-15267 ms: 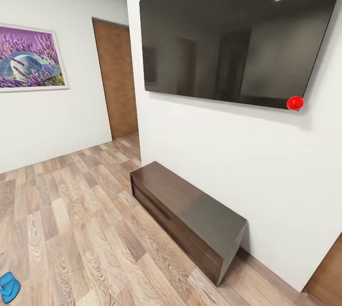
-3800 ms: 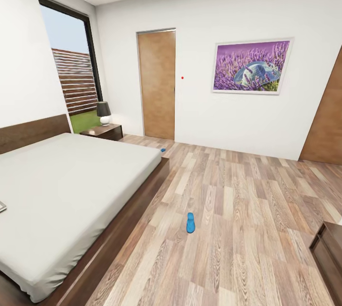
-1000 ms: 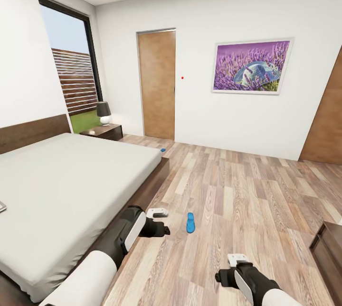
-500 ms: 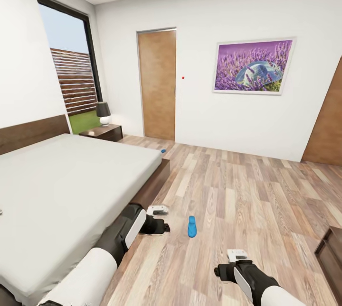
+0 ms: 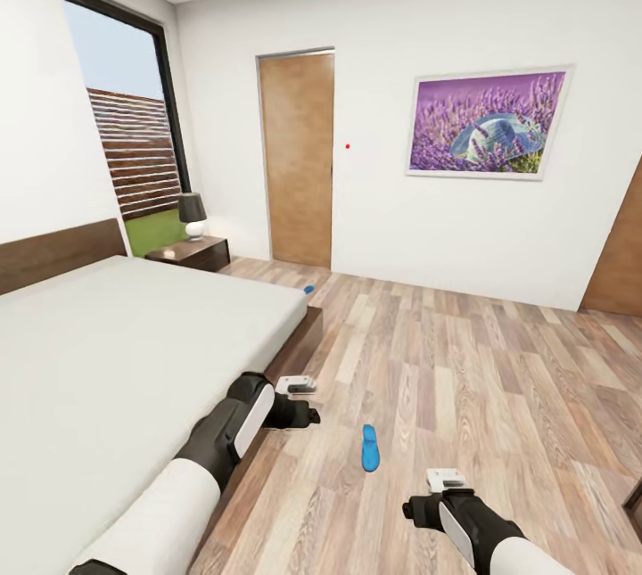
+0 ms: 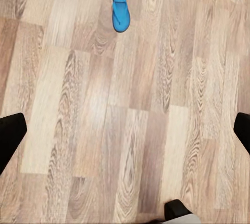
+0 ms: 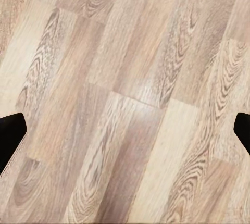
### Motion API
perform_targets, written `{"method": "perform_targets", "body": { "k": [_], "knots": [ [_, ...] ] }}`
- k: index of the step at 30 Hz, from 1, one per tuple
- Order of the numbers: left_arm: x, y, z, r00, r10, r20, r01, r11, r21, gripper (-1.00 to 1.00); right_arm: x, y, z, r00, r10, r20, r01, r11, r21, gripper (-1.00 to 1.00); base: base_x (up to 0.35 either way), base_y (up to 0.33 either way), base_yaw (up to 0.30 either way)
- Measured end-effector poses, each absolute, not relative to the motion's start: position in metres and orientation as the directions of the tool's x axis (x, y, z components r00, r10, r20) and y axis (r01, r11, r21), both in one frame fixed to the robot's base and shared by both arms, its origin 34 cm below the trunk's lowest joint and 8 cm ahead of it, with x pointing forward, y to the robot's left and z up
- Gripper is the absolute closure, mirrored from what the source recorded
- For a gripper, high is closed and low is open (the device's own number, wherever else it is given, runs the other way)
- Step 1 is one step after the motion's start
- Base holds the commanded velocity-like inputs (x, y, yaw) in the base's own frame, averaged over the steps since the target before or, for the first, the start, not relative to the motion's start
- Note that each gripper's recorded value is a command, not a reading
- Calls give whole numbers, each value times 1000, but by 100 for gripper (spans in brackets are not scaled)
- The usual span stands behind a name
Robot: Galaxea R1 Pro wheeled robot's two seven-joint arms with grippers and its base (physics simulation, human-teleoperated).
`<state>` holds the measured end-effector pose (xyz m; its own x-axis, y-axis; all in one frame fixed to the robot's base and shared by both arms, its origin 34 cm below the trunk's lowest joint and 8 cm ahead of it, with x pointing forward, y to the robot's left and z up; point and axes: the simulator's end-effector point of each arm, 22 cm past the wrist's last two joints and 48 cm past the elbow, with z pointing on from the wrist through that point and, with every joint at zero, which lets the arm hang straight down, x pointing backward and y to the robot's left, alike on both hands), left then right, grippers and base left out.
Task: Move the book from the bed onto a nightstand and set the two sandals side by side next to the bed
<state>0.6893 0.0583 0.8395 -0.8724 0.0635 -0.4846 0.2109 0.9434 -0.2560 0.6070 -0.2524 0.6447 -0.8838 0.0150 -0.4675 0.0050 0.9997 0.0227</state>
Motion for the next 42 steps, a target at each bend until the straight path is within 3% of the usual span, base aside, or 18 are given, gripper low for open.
{"method": "perform_targets", "body": {
  "k": [9,23,42],
  "knots": [
    [696,54,854,-852,71,-518,230,941,-250,-100,607,-253,645,-884,17,-466,7,1000,22,-100,318,-69,-1],
    [694,45,856,-856,57,-515,234,929,-286,-100,607,-253,644,-885,16,-466,6,1000,22,-100,85,-42,-205],
    [700,40,873,-839,40,-542,242,920,-307,-100,606,-252,644,-886,16,-464,6,1000,22,-100,164,66,-30]
  ]
}}
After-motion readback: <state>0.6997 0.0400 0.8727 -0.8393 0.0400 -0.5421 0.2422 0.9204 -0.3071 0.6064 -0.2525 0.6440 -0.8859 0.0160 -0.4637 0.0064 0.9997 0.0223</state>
